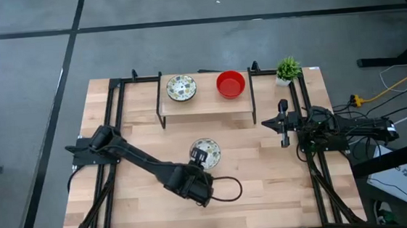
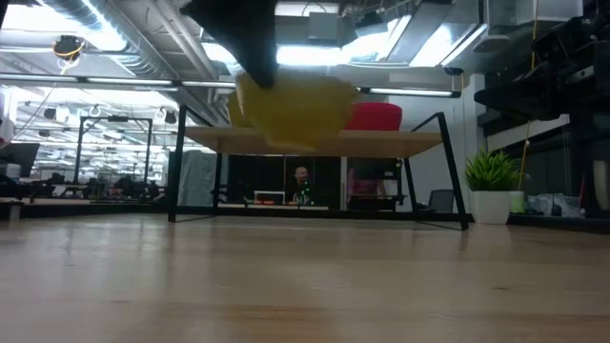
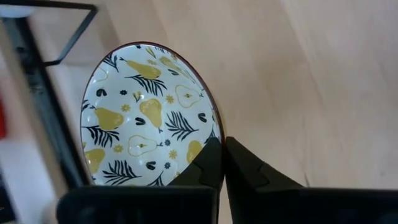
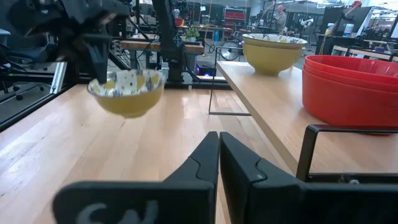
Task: Pick & Place Mini bowls
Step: Stack the white patterned bowl on top of the white patterned bowls on the shelf
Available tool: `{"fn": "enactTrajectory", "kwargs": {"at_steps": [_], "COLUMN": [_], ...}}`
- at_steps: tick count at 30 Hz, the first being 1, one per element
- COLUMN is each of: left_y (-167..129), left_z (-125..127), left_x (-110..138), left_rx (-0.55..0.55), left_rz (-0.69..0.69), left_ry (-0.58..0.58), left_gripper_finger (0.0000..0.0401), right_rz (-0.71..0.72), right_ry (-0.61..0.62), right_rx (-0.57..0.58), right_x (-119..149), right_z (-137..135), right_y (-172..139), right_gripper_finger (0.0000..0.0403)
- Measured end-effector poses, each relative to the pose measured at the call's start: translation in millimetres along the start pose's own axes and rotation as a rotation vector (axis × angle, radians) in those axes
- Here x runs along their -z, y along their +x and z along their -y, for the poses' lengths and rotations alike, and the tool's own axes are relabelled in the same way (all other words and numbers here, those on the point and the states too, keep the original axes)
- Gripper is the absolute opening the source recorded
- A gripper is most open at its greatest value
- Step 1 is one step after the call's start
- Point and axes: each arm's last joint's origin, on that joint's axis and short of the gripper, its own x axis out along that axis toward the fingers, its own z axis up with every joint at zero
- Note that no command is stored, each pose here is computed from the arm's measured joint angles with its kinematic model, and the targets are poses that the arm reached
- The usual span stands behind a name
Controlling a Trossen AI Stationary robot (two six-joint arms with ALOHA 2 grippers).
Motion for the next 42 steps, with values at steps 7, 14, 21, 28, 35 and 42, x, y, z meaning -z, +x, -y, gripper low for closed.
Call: {"fn": "enactTrajectory", "kwargs": {"at_steps": [7, 14, 21, 28, 35, 42], "left_y": [-25, -45, -65, -80, -88, -87], "left_z": [-7, -22, -40, -66, -90, -112], "left_x": [4, 18, 33, 49, 65, 75], "left_rx": [-0.039, -0.088, -0.11, -0.134, -0.204, -0.228], "left_rz": [0.007, 0.003, 0.018, 0.033, 0.018, -0.002], "left_ry": [-0.042, -0.126, -0.173, -0.209, -0.224, -0.255], "left_gripper_finger": [0.0002, 0.0002, 0.0002, 0.0002, 0.0002, 0.0002], "right_rz": [0.0, 0.001, 0.0, 0.0, 0.0, 0.0], "right_ry": [0.0, 0.0, 0.0, 0.0, 0.0, 0.0], "right_rx": [0.0, 0.0, 0.0, 0.0, 0.0, 0.0], "right_x": [0, 0, 0, 0, 0, 0], "right_z": [0, 0, 0, 0, 0, 0], "right_y": [0, 0, 0, 0, 0, 0], "right_gripper_finger": [0.0017, 0.0017, 0.0017, 0.0017, 0.0017, 0.0017]}}
